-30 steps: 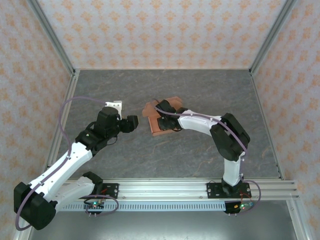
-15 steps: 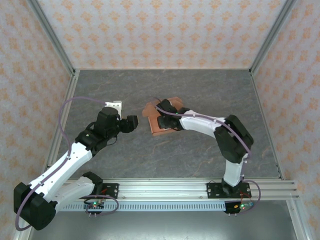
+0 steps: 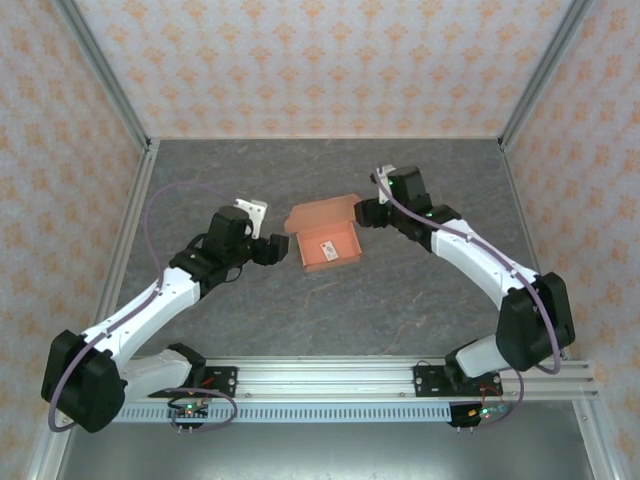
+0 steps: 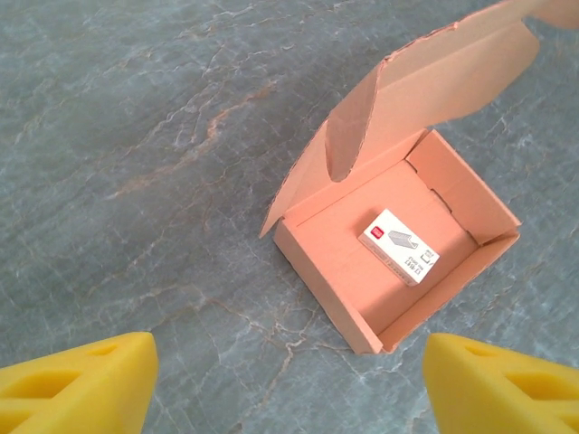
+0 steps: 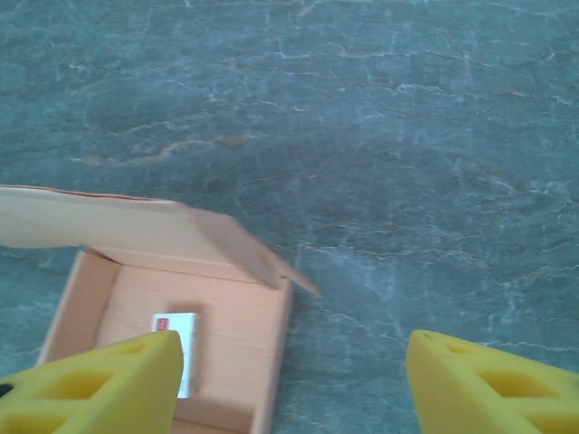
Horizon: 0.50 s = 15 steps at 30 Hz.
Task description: Fold the paper box
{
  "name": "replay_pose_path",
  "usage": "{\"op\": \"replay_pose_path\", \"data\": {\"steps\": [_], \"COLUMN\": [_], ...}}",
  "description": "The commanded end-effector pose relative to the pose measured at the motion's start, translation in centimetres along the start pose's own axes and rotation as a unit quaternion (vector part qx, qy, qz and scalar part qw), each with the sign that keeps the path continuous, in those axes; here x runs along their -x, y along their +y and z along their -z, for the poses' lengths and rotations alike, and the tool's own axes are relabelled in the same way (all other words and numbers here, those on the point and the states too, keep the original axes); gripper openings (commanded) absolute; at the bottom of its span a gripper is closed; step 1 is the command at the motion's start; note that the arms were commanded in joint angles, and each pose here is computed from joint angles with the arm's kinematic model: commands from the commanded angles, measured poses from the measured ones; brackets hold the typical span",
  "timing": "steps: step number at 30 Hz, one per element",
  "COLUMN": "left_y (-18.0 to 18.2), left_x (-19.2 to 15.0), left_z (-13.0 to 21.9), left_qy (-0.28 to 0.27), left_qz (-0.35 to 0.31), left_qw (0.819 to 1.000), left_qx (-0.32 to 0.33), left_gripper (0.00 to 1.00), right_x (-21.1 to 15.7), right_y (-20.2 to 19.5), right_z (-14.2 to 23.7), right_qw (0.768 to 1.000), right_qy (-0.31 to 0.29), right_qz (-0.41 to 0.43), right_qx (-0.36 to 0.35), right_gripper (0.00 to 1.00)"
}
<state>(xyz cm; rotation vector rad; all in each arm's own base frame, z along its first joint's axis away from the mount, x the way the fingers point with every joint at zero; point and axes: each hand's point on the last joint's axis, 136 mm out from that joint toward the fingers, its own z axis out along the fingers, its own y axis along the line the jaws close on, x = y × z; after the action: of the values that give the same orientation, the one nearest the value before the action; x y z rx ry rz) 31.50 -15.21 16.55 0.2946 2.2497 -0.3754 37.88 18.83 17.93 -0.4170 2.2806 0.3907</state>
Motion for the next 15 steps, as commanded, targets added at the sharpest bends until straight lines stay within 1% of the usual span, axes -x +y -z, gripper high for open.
{"op": "replay_pose_path", "data": {"steps": [1, 7, 12, 15], "left_y": [-0.2, 0.4, 0.7, 1.0], "left_x": [2.4, 2.0, 2.8, 2.8], "left_z": [-0.2, -2.1, -3.0, -3.8], "left_qy": [-0.029, 0.001, -0.007, 0.002], "left_qz": [-0.076, -0.124, -0.128, -0.13], "left_qw": [0.997, 0.992, 0.992, 0.991], "left_qx": [-0.001, 0.014, 0.013, 0.013], "left_gripper": [0.78, 0.76, 0.76, 0.76], "right_x": [0.6, 0.2, 0.4, 0.6], "right_y": [1.2, 1.0, -0.1, -0.5], "right_z": [-1.1, -4.2, -5.5, -6.0], "right_qw": [0.996, 0.992, 0.993, 0.993], "right_qy": [-0.013, -0.008, -0.015, -0.02], "right_qz": [0.06, 0.093, 0.099, 0.103], "right_qx": [0.061, 0.085, 0.07, 0.063], "right_gripper": [0.67, 0.64, 0.63, 0.62]}}
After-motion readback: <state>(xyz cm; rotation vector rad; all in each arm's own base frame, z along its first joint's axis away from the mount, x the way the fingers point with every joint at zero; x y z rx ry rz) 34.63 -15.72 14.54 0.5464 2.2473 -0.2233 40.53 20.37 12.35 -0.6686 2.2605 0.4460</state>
